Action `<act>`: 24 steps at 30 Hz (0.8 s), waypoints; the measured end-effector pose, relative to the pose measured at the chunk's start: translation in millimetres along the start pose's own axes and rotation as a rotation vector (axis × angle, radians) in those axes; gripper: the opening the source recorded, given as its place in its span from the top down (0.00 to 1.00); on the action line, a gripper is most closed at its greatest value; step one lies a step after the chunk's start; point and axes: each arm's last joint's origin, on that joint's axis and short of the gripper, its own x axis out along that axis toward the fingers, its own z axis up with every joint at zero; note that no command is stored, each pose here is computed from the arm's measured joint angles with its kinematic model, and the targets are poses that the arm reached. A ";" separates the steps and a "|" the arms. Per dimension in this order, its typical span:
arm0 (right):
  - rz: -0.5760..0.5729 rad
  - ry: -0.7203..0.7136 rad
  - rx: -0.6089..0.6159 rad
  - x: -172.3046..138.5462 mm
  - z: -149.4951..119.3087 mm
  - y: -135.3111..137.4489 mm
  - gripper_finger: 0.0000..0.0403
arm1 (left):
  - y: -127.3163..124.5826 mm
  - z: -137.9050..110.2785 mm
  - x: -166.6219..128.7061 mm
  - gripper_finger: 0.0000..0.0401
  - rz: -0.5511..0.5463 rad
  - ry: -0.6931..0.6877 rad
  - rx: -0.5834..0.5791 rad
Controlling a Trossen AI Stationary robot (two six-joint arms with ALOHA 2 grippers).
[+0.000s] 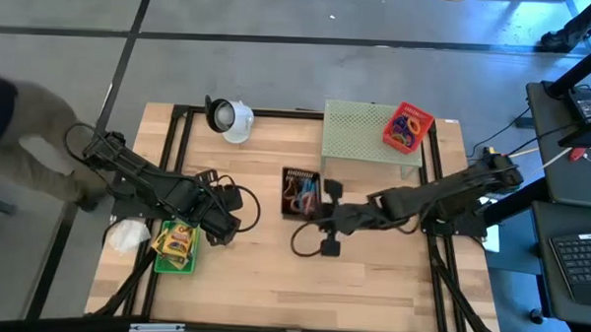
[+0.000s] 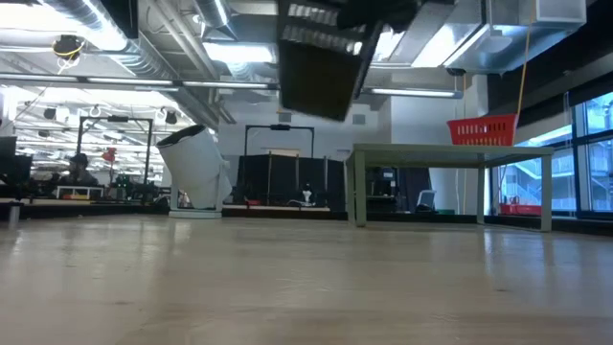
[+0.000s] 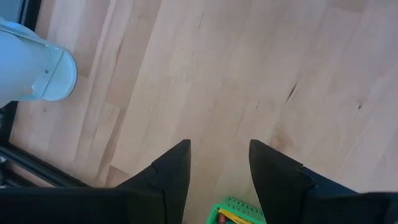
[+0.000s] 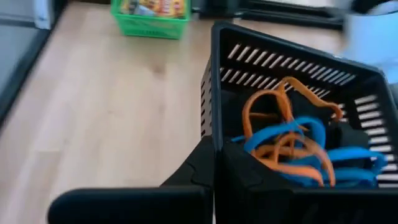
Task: Pick & Place Office Desk Supplies
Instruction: Put the black bin on the shelf
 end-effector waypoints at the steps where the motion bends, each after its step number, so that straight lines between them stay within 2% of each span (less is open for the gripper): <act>1: -0.022 0.002 -0.016 -7.0 0.7 -3.6 0.98 | 0.0 0.0 0.0 0.61 0.000 -0.001 0.000; 7: -0.175 0.073 -0.034 -40.1 -1.1 -41.7 0.98 | 0.6 0.6 0.0 0.61 0.021 -0.021 0.000; 13: -0.302 0.255 -0.023 -55.3 -15.3 -95.0 0.98 | 1.6 1.7 0.0 0.61 0.056 -0.057 0.001; 24: -0.296 0.529 -0.045 -61.7 -40.5 -154.3 0.98 | 1.6 1.7 -0.1 0.61 0.057 -0.058 0.001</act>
